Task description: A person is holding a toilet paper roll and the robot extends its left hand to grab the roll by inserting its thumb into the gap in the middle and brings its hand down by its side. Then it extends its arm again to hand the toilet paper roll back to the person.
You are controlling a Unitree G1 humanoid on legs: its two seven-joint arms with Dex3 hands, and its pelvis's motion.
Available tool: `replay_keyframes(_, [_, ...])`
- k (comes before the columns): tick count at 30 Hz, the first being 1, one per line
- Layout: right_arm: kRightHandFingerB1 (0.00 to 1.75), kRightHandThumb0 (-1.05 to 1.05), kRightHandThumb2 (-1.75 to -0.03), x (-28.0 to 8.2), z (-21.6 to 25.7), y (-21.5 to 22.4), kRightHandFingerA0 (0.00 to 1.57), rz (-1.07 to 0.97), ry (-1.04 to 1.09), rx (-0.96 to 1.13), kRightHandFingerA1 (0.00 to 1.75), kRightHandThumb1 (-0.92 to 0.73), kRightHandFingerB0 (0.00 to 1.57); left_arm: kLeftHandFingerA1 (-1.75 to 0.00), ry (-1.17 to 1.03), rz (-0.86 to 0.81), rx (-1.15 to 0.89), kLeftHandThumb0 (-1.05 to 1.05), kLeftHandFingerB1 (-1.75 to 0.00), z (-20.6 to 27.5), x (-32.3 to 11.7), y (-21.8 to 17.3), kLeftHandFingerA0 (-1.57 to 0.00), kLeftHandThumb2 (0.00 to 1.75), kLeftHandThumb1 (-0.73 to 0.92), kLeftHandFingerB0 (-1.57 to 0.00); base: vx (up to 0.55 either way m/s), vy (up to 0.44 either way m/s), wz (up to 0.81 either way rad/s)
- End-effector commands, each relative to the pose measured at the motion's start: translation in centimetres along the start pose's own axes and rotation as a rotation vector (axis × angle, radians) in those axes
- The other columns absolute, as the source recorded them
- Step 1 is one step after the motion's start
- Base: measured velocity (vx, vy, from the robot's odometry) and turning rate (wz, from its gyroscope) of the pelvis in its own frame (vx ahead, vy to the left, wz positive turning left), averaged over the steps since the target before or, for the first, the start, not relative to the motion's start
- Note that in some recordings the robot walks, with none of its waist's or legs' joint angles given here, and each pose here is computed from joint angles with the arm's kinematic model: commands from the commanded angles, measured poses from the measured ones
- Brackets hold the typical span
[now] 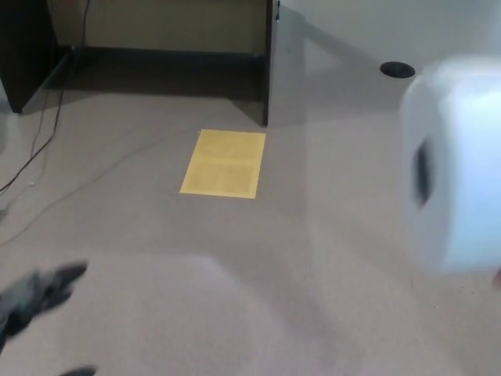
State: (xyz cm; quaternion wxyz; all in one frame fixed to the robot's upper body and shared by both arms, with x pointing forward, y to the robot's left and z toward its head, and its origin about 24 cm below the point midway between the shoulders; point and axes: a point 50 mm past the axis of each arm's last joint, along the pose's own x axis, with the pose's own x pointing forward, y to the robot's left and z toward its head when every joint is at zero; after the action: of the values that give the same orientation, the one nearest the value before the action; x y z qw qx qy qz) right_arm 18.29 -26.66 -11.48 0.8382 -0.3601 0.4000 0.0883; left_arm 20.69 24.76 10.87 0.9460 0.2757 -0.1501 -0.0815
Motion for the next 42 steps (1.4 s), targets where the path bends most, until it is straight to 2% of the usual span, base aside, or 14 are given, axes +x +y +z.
replay_keyframes(1, [0.38,-0.32,-0.59,0.0,-0.2,-0.6,0.67,-0.021,0.011,-0.002,0.6,-0.67,0.42,-0.42,-0.052,-0.035,-0.051,-0.44,-0.35,2.5,1.5,0.1,-0.28,0.63,0.4,-0.21,0.0,0.0,0.0])
replay_keyframes(2, [0.5,-0.41,-0.82,0.1,0.1,-0.9,0.61,-0.029,0.005,-0.009,0.66,-0.54,0.37,-0.41,-0.131,-0.05,-0.037,-0.45,-0.35,4.1,2.8,0.0,-0.28,0.63,0.4,-0.19,0.0,0.0,0.0])
replay_keyframes(9, [0.52,-0.4,-0.82,0.3,0.7,-1.7,0.6,-0.042,-0.011,0.011,0.65,-0.53,0.39,-0.42,-0.232,-0.082,-0.032,-0.49,-0.34,6.9,4.9,-1.1,-0.29,0.63,0.37,-0.18,0.0,0.0,0.0])
replay_keyframes(10, [0.4,-0.33,-0.59,0.4,0.9,-1.9,0.65,-0.046,-0.015,0.014,0.56,-0.65,0.46,-0.41,-0.251,-0.086,-0.03,-0.48,-0.34,7.5,5.4,-1.3,-0.29,0.62,0.37,-0.19,0.0,0.0,0.0])
replay_keyframes(20, [0.4,-0.34,-0.58,0.6,1.6,-2.6,0.65,-0.057,-0.03,0.01,0.57,-0.65,0.45,-0.39,-0.344,-0.135,-0.104,-0.41,-0.33,10.1,7.7,-4.0,-0.27,0.59,0.35,-0.19,0.0,0.0,0.0])
replay_keyframes(21, [0.4,-0.33,-0.59,0.6,1.5,-2.5,0.65,-0.057,-0.032,0.015,0.57,-0.65,0.45,-0.51,-0.358,-0.15,-0.124,-0.22,-0.5,10.4,7.9,-4.7,-0.11,0.81,0.21,-0.09,0.0,0.0,0.0])
replay_keyframes(31, [0.4,-0.35,-0.59,0.7,1.8,-2.2,0.66,-0.045,-0.027,-0.001,0.57,-0.66,0.47,-0.51,-0.353,-0.18,-0.103,-0.21,-0.5,10.9,9.1,-6.8,-0.1,0.82,0.25,-0.07,0.0,0.0,0.0])
replay_keyframes(32, [0.53,-0.43,-0.84,0.7,1.9,-2.2,0.62,-0.043,-0.027,0.001,0.67,-0.53,0.41,-0.51,-0.354,-0.182,-0.106,-0.21,-0.5,11.0,9.2,-6.8,-0.09,0.82,0.25,-0.07,0.0,0.0,0.0])
replay_keyframes(33, [0.4,-0.35,-0.59,0.7,1.9,-2.1,0.66,-0.043,-0.03,0.002,0.6,-0.66,0.47,-0.51,-0.357,-0.184,-0.115,-0.2,-0.5,11.1,9.5,-7.0,-0.1,0.81,0.25,-0.08,0.0,0.0,0.0])
replay_keyframes(40, [0.4,-0.35,-0.6,0.7,1.9,-2.0,0.65,-0.04,-0.032,-0.008,0.55,-0.65,0.46,-0.51,-0.358,-0.179,-0.092,-0.23,-0.5,11.7,10.7,-7.7,-0.09,0.81,0.23,-0.07,0.0,0.0,0.0])
replay_keyframes(41, [0.52,-0.41,-0.84,0.7,1.9,-2.0,0.6,-0.039,-0.03,-0.005,0.64,-0.54,0.4,-0.51,-0.369,-0.171,-0.08,-0.23,-0.5,11.9,10.9,-7.7,-0.09,0.82,0.24,-0.07,0.0,0.0,0.0])
replay_keyframes(42, [0.52,-0.42,-0.85,0.7,1.9,-2.0,0.6,-0.04,-0.03,-0.006,0.64,-0.54,0.4,-0.51,-0.379,-0.165,-0.073,-0.23,-0.5,11.9,11.1,-7.6,-0.09,0.82,0.25,-0.07,0.0,0.0,0.0])
